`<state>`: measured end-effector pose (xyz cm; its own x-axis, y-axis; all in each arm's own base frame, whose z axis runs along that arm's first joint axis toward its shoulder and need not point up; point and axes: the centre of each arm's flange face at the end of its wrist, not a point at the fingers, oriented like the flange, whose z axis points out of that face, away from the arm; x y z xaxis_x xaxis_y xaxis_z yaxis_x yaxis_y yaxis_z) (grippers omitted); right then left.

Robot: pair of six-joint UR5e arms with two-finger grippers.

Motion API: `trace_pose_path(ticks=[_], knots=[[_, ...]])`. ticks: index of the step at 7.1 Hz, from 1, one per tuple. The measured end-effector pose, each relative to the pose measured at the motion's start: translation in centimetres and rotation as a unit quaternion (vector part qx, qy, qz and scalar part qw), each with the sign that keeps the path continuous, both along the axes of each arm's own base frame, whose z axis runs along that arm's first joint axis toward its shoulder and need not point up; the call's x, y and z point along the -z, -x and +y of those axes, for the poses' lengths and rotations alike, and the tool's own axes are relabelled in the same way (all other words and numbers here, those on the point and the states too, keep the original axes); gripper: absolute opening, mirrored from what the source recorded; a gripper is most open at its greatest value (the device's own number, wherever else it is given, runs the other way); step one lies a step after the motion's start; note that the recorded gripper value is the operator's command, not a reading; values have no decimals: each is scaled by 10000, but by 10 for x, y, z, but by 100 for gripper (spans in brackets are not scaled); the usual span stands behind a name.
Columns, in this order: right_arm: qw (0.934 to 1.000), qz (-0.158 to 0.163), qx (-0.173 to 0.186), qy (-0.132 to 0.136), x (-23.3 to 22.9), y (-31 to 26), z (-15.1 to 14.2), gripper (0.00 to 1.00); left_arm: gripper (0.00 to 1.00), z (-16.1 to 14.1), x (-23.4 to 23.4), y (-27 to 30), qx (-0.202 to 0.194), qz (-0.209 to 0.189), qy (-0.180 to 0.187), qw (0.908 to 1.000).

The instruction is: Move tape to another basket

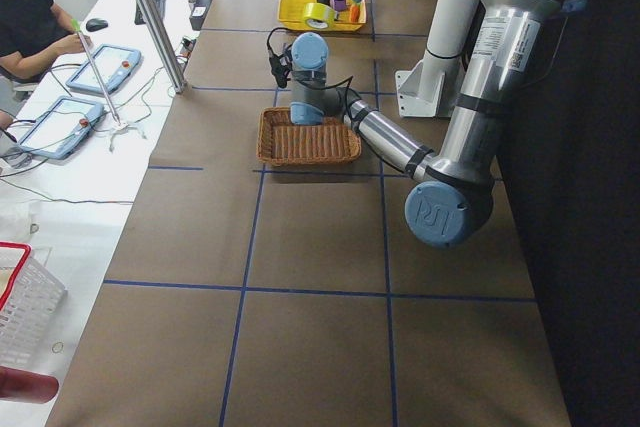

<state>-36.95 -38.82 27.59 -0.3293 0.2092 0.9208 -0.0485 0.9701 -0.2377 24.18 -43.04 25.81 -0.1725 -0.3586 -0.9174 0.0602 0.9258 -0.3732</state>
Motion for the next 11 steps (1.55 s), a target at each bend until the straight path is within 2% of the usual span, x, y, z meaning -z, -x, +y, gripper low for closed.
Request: trace_pose_path(ticks=[1,2,4,8,11], knots=[[9991,-404,94,18,8,-1,14,2,100,11,7,-2,72,470,121,9988],[9975,-676,193,8,17,-3,27,2,100,20,15,-6,98,919,228,9955],[9948,-945,371,-41,33,-2,47,2,100,36,38,-23,61,1609,354,9863],[9907,-1146,723,-91,58,24,73,1,100,61,82,-58,-254,2137,235,9763],[9887,-1313,727,-14,74,45,84,2,100,89,88,-91,-459,2406,343,9689]])
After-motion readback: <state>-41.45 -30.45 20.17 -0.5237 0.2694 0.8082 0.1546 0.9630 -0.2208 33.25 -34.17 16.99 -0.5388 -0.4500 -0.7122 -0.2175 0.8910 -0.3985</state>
